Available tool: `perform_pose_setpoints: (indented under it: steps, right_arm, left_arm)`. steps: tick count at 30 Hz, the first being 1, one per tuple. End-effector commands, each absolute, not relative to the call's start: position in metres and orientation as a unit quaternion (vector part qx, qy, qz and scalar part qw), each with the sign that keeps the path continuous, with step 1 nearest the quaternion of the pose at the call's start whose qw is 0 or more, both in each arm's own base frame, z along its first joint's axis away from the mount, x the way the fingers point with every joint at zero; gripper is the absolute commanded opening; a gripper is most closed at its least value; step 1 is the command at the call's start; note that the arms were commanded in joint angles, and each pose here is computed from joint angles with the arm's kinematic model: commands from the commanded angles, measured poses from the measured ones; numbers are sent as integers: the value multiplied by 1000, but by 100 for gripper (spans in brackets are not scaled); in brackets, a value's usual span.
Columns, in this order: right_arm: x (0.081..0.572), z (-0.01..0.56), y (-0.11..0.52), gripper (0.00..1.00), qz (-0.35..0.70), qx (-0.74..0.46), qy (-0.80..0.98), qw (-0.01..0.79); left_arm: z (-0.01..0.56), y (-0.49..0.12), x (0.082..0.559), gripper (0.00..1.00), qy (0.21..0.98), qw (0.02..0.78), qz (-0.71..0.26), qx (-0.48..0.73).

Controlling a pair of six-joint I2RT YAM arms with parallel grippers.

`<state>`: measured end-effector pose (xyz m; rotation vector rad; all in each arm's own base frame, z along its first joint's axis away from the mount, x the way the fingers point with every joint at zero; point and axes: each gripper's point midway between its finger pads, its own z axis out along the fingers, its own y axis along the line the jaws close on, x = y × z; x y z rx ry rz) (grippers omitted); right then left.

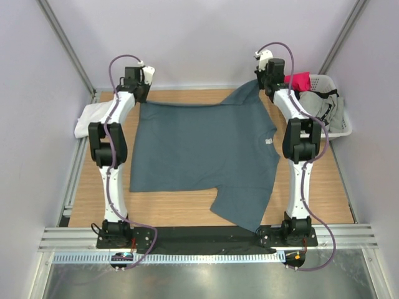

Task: Fold and stack the t-shirts
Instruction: Fold the tshirt

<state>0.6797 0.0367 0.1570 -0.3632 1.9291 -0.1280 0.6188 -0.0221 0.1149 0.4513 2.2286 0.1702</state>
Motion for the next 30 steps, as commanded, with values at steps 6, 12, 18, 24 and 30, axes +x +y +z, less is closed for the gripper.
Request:
perform_pose_setpoints:
  steps: [6, 12, 18, 24, 30]
  right_arm:
    - [595, 282, 43, 1, -44, -163, 768, 618]
    - [525, 295, 54, 1, -17, -174, 783, 597]
    - [466, 295, 68, 1, -2, -187, 790, 584]
    - [423, 293, 65, 1, 4, -182, 799, 573]
    - [392, 261, 66, 1, 14, -188, 818, 544]
  left_arm:
    - [198, -20, 564, 0, 852, 470, 78, 216]
    - [207, -24, 524, 0, 852, 470, 62, 221]
    - [189, -24, 486, 0, 864, 447, 49, 225]
    - [184, -23, 452, 0, 869, 440, 45, 224]
    - [157, -23, 424, 0, 888, 405, 32, 216]
